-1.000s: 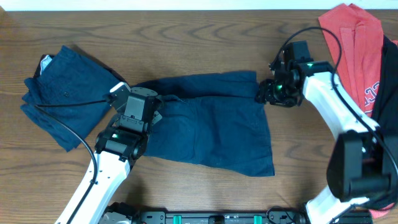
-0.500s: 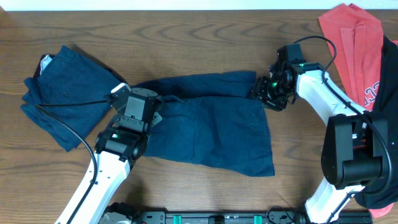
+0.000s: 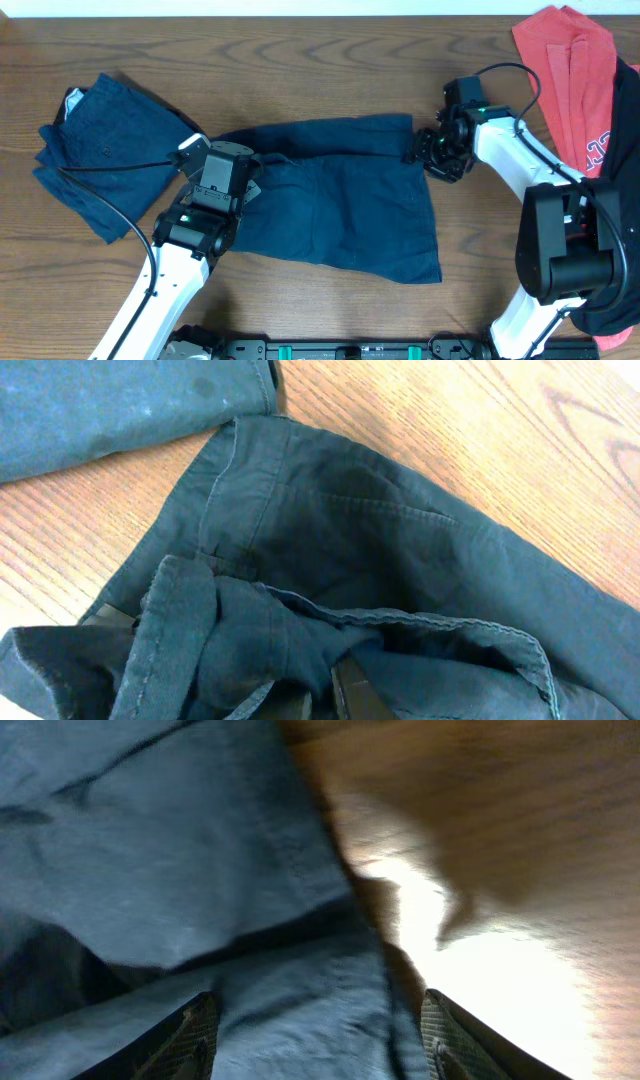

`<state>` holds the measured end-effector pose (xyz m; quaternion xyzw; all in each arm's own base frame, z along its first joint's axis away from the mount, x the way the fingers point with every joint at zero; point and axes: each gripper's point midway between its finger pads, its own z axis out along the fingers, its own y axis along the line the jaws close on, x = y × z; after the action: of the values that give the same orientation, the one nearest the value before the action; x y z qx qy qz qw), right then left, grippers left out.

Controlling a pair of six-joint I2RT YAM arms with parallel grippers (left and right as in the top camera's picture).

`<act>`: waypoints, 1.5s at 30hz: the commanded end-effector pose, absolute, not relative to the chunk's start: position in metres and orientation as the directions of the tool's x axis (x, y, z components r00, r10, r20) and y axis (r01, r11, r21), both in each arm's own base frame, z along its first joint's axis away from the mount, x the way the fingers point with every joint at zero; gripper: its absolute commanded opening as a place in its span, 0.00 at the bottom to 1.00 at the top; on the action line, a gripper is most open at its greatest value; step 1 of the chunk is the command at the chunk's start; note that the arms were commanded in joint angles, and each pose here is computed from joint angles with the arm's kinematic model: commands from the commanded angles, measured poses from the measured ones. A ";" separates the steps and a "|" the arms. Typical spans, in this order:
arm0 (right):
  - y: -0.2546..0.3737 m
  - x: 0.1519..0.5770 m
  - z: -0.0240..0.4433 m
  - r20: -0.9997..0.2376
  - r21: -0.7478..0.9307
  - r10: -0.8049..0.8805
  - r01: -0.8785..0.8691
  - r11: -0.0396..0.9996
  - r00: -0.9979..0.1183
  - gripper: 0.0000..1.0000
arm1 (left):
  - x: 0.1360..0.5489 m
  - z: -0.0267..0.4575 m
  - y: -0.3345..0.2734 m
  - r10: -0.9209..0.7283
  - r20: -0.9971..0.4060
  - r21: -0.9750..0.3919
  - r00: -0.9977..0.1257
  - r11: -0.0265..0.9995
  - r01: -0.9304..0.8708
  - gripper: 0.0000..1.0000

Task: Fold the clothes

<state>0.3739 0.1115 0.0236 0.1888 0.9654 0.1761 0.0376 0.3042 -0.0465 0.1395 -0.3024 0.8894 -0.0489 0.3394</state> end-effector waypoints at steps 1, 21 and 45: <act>0.123 0.371 0.017 -0.009 0.348 0.358 0.333 0.876 -0.934 0.61 | 0.305 0.145 -0.045 -0.571 -0.583 -0.299 -0.578 0.812 -0.501 0.06; 0.129 0.416 0.152 -0.363 0.456 0.255 0.068 0.888 -0.896 0.01 | 0.305 0.147 -0.044 -0.572 -0.588 -0.301 -0.572 0.811 -0.501 0.06; 0.108 0.388 0.019 -0.085 0.259 0.260 0.231 0.938 -0.962 0.44 | 0.305 0.147 -0.044 -0.571 -0.587 -0.300 -0.573 0.812 -0.501 0.06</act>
<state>0.3870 0.1047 0.0241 0.1193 0.9835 0.1191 0.0656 0.3042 -0.0465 0.1399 -0.3022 0.8892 -0.0492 0.3400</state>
